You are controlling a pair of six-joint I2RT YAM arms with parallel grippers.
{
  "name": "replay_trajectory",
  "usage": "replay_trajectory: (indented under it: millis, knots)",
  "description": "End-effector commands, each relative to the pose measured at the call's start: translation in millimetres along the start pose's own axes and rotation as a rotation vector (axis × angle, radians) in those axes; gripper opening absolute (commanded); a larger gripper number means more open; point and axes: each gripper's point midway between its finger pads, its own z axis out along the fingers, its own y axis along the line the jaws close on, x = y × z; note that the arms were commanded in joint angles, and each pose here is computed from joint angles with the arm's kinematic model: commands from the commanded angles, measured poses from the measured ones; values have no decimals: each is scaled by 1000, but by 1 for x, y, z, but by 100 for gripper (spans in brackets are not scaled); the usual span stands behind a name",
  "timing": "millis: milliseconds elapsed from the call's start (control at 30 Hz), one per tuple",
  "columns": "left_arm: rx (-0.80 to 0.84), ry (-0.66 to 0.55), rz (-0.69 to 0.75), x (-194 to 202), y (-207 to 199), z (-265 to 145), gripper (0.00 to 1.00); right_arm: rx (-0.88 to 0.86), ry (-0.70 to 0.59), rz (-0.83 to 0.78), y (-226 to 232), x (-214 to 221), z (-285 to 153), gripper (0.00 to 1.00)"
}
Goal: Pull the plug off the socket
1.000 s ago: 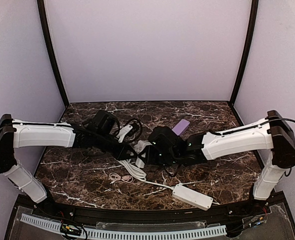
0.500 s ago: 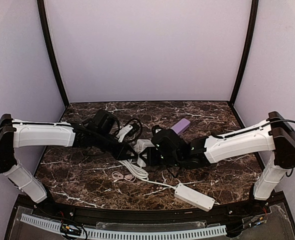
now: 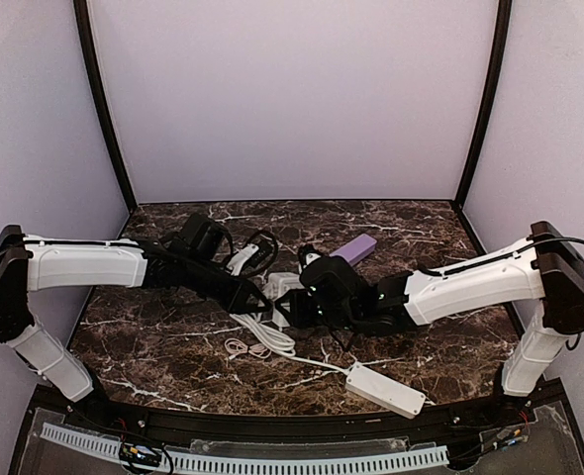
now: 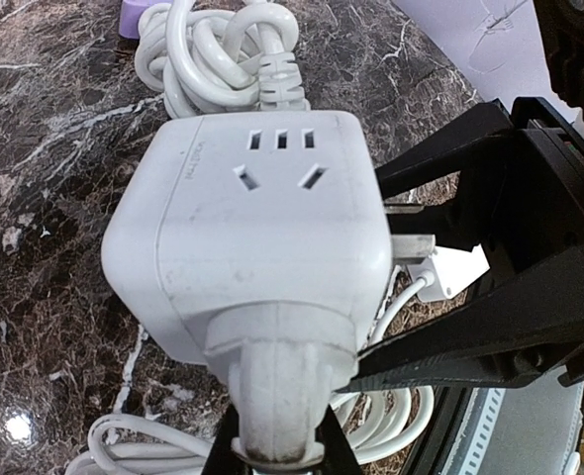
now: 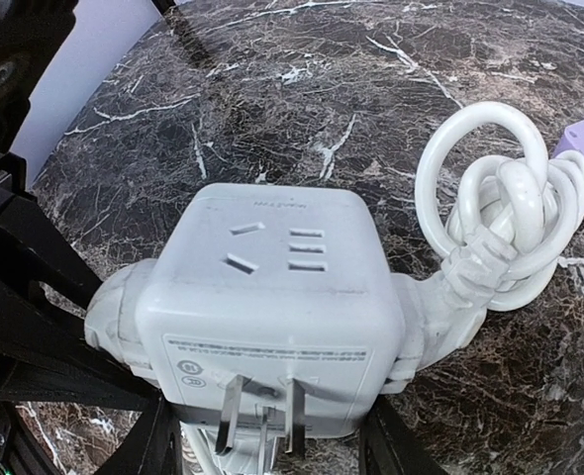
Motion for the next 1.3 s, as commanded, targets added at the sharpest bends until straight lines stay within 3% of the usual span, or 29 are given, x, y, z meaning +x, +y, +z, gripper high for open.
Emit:
replay_trajectory:
  millis: [0, 600, 800, 1067, 1267]
  knots:
    - [203, -106, 138, -32, -58, -24, 1, 227, -34, 71, -47, -9, 2, 0]
    - [34, -34, 264, -10, -51, -6, 1, 118, -82, 272, -35, -62, -24, 0]
    - [63, -35, 277, -12, -58, -10, 1, 101, -90, 198, -38, -53, -17, 0]
    - [203, -47, 286, -17, -82, -25, 1, 145, -96, -76, -47, -32, -14, 0]
    - [258, -56, 266, -22, -85, -29, 1, 142, -102, -137, -48, -30, -13, 0]
